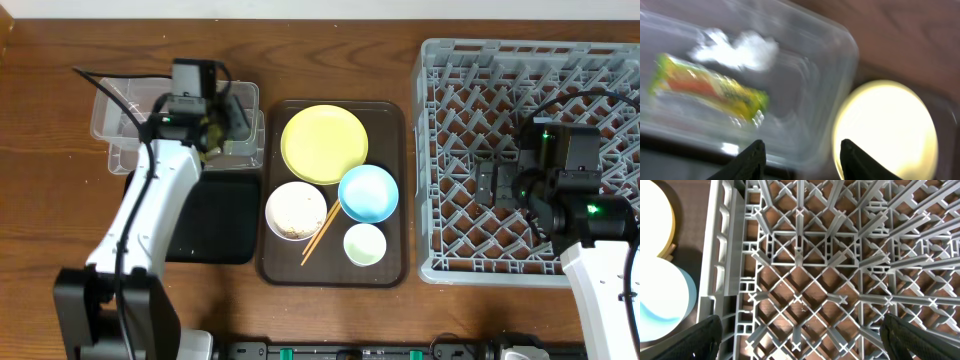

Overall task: Sort waste into correct bins and load items into the dishwasher rack
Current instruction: 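Grasp the rim of the white rice bowl with the left gripper, then tip the white bowl over the black tray to pour out rice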

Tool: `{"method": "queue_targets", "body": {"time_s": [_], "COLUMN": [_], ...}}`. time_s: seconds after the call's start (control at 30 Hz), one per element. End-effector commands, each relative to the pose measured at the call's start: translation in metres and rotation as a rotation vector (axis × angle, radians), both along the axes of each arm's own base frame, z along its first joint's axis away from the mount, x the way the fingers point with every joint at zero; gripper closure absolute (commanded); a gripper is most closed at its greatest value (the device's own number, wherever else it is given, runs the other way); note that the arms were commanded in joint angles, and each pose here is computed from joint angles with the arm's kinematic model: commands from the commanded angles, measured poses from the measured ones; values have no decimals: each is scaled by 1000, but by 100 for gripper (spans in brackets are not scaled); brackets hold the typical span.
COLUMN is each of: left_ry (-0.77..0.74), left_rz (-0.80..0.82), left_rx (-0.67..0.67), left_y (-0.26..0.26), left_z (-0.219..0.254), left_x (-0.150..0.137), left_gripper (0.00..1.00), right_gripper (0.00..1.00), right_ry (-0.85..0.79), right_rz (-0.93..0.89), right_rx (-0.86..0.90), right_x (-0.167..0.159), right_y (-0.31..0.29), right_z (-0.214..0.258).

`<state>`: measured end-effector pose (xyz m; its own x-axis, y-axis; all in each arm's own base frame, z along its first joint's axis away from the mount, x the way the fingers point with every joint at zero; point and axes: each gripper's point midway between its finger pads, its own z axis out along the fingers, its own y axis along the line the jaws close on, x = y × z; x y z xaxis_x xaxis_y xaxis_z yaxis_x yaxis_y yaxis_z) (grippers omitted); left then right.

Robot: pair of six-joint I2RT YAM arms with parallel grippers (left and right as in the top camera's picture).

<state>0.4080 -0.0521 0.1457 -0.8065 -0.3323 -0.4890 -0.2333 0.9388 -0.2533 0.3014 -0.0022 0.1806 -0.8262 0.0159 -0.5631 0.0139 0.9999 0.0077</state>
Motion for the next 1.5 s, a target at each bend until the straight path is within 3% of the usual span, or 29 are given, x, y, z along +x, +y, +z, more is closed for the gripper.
{"method": "queue_targets", "body": {"time_s": [0.0,0.27,0.6,0.8,1.03,1.1,1.27,1.47], "left_ry": [79,274,419,472,477,484,492,386], "left_rz": [-121,-352,-489,-490,-490,-489,-489,-516], "left_rx": [-30,32,121,142,143,145,149,120], "left_y": [-43,-115,-153,-153,-153,-152,-148,-148], "left_z": [-3,-54,-107,-124,-125,-125,-113,-58], "left_x": [-29,-92,-128,-135,-135,-137,-142,-136], "left_gripper": [50,50,54,60,89,94,94,94], "right_gripper": [1,1,1,1,1,1,1,1], "right_ry": [-22,-22,-21,-21,-14,-15,-15,-15], "right_rz": [-4,-4,-4,-4,-5,-5,-5,-4], "right_rx": [6,6,6,6,6,6,6,5], "right_x": [3,3,3,3,2,2,2,2], "right_y": [1,1,1,1,1,1,1,1], "right_z": [9,9,9,9,8,8,8,8]}}
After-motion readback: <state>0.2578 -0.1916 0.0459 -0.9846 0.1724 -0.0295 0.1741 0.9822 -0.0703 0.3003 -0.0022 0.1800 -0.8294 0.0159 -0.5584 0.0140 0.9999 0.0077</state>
